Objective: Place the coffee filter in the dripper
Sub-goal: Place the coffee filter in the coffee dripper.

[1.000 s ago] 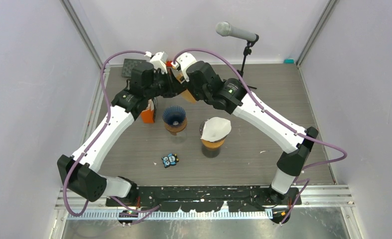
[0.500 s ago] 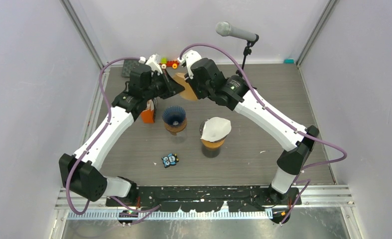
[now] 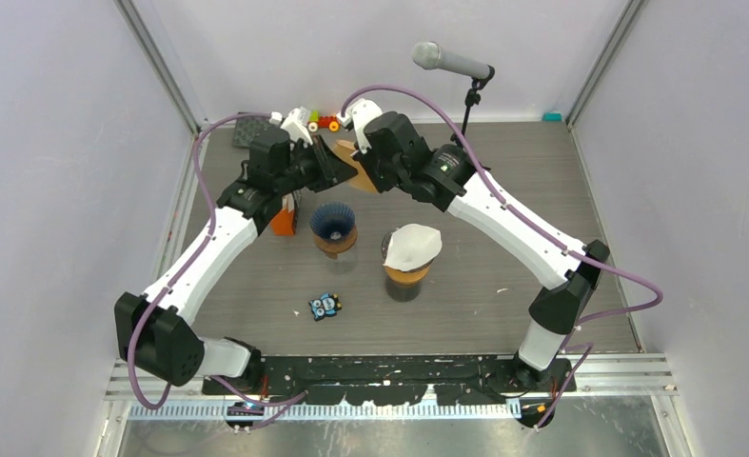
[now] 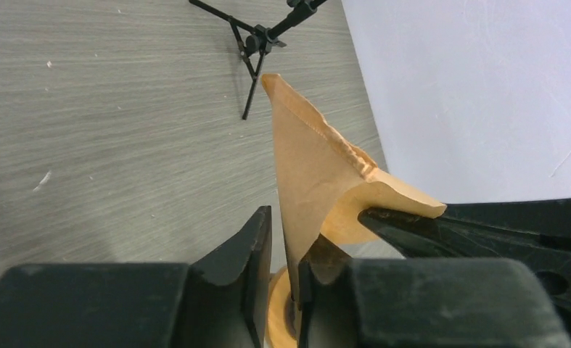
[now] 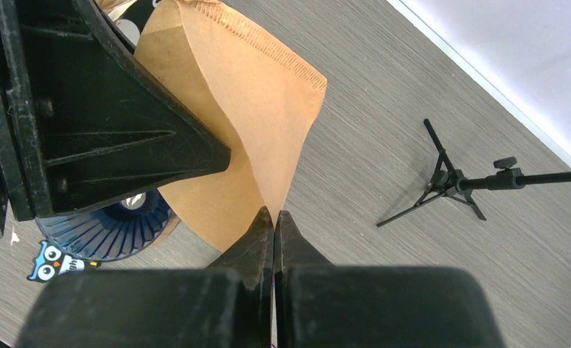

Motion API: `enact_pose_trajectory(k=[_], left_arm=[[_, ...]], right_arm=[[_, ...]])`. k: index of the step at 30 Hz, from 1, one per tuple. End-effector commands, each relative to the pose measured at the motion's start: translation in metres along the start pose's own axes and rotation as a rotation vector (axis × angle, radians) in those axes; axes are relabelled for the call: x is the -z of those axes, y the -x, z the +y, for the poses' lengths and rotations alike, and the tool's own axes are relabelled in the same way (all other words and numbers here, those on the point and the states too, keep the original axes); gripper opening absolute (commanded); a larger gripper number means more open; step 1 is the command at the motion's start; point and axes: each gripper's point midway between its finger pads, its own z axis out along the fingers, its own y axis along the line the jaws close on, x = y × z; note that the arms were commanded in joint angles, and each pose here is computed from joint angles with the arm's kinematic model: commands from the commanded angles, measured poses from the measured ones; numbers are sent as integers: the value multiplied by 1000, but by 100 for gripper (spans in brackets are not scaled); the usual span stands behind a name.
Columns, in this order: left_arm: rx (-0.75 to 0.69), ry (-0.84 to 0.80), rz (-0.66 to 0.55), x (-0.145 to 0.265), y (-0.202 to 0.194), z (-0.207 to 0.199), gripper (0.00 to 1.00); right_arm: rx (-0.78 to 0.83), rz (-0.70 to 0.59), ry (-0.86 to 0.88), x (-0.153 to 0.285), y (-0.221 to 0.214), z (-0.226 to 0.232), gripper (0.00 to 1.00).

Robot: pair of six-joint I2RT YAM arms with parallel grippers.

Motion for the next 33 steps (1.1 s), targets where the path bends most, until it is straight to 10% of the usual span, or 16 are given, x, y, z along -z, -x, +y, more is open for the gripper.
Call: enact_pose_trajectory(k=[1, 12, 33], left_arm=[[-187, -98, -85, 18, 22, -26, 24], [-538, -39, -167, 41, 50, -28, 57], [-928, -195, -110, 42, 33, -36, 59]], right_arm=[[46, -40, 38, 15, 12, -1, 1], [95, -37, 150, 26, 5, 14, 1], [87, -20, 211, 29, 1, 18, 0]])
